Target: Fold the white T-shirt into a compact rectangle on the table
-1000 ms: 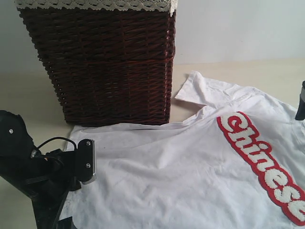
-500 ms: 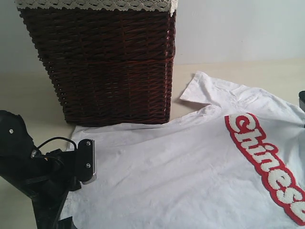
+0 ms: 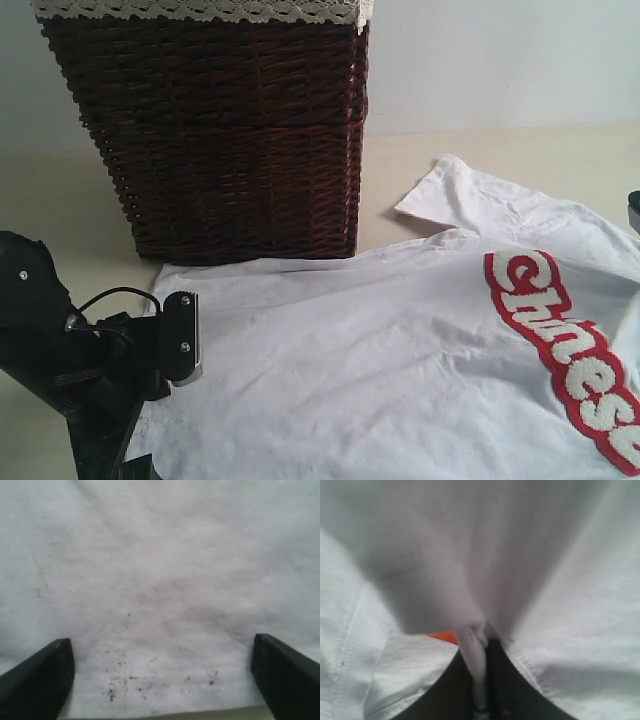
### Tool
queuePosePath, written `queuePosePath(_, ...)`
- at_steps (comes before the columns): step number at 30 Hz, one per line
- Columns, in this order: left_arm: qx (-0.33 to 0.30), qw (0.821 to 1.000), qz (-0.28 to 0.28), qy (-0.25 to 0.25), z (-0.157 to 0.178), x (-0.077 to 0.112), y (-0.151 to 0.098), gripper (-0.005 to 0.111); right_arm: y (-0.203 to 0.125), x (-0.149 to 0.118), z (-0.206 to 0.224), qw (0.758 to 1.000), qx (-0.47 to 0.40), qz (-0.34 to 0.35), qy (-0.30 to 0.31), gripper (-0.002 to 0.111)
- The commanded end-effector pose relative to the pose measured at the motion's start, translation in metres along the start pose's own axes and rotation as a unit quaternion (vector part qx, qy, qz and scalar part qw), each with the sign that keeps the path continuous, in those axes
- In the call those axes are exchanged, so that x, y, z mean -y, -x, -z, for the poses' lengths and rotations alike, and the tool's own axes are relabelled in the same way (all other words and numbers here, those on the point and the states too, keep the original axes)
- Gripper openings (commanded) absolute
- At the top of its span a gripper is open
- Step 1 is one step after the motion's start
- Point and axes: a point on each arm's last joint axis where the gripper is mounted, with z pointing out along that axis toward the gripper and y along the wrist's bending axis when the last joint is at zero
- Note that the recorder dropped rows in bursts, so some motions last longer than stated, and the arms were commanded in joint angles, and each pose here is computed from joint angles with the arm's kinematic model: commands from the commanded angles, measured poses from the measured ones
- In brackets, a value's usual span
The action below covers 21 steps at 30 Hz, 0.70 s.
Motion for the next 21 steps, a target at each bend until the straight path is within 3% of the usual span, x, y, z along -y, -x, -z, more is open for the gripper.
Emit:
queuePosePath(1, -0.021, 1.0, -0.012, -0.017, -0.0102, 0.0038, -0.0052, 0.092, -0.0027, -0.0104, -0.0316, 0.997, 0.013, -0.003, 0.072, 0.0)
queuePosePath(10, -0.021, 1.0, -0.012, -0.017, -0.0102, 0.0038, -0.0052, 0.092, -0.0012, -0.0135, -0.031, 0.996, 0.021, -0.008, 0.09, 0.0)
queuePosePath(14, -0.021, 1.0, -0.012, -0.017, -0.0102, 0.0038, -0.0052, 0.092, 0.0006, -0.0129, -0.0311, 0.992, 0.023, -0.087, 0.089, 0.0)
queuePosePath(21, -0.023, 0.999, -0.011, -0.019, -0.0118, 0.0039, -0.0058, 0.092, 0.0006, -0.013, -0.0301, 0.99, 0.022, -0.104, 0.088, 0.0)
